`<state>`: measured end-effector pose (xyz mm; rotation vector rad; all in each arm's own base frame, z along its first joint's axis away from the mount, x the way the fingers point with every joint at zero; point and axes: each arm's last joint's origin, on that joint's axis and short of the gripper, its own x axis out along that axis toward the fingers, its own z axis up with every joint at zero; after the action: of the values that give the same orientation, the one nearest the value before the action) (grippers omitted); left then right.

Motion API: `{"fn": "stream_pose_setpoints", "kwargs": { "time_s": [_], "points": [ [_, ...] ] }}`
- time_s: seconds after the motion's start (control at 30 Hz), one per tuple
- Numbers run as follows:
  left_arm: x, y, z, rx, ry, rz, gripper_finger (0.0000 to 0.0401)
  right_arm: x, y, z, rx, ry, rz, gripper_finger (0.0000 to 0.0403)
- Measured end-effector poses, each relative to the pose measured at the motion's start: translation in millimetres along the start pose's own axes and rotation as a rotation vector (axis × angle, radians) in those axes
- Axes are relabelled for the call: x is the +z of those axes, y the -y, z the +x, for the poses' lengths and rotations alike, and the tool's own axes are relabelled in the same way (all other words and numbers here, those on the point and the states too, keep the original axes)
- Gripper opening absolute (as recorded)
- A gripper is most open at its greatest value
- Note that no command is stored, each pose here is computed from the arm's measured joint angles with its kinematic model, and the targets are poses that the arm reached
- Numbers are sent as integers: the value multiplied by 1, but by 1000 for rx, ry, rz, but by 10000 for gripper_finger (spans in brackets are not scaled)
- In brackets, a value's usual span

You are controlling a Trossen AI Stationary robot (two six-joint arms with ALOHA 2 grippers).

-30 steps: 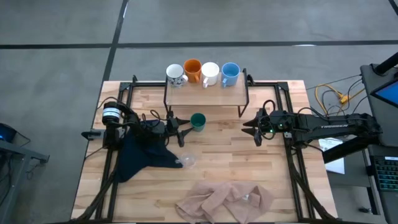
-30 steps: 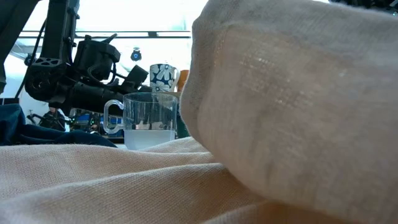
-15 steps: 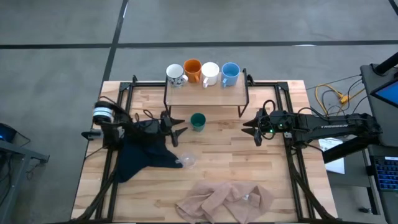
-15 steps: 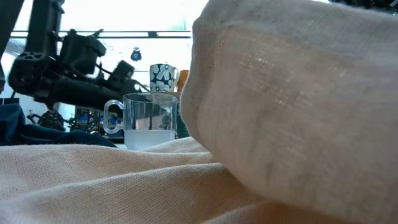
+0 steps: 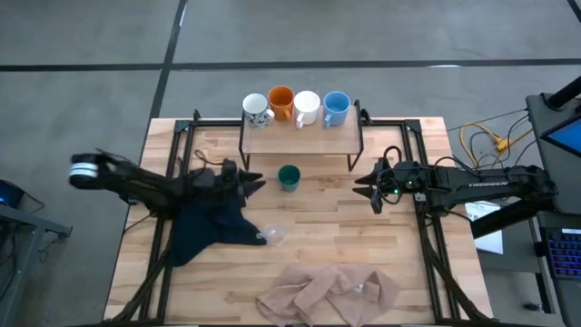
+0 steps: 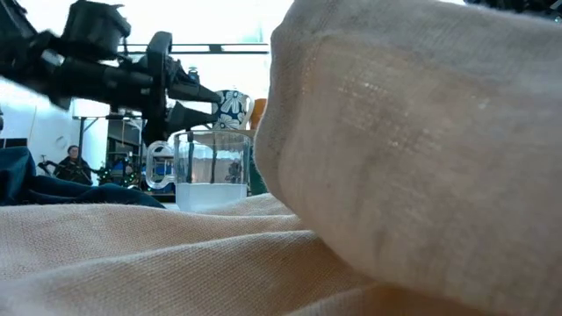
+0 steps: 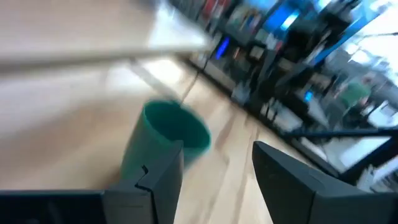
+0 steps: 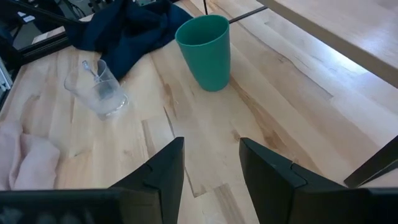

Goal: Stack small to large cups/mugs on shelf
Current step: Put the green cup on the shelf

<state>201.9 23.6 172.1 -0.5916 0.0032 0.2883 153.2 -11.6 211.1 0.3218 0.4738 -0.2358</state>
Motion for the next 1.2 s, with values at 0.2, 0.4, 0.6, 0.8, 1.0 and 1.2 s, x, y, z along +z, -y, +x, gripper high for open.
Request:
{"fn": "stream_pose_setpoints", "kwargs": {
  "time_s": [0.2, 0.4, 0.6, 0.8, 1.0, 1.2],
  "points": [
    [47, 30, -10, 133, -187, -65, 178, 0, 0, 0, 0, -1, -17, 148],
    [106, 64, -29, 242, -196, -60, 178, 0, 0, 0, 0, -1, -48, 148],
    [134, 90, -23, 258, -352, 107, 178, -1, 0, 0, -1, -8, -78, 148],
    [135, 111, 2, 171, -703, 540, 178, -1, 0, 0, 26, -20, -107, 148],
    [129, 121, 25, 26, -945, 926, 178, -3, 0, 0, 22, -36, -116, 148],
    [115, 116, 45, -86, -1037, 1198, 178, -3, 0, 0, 43, -46, -117, 148]
  ]
}}
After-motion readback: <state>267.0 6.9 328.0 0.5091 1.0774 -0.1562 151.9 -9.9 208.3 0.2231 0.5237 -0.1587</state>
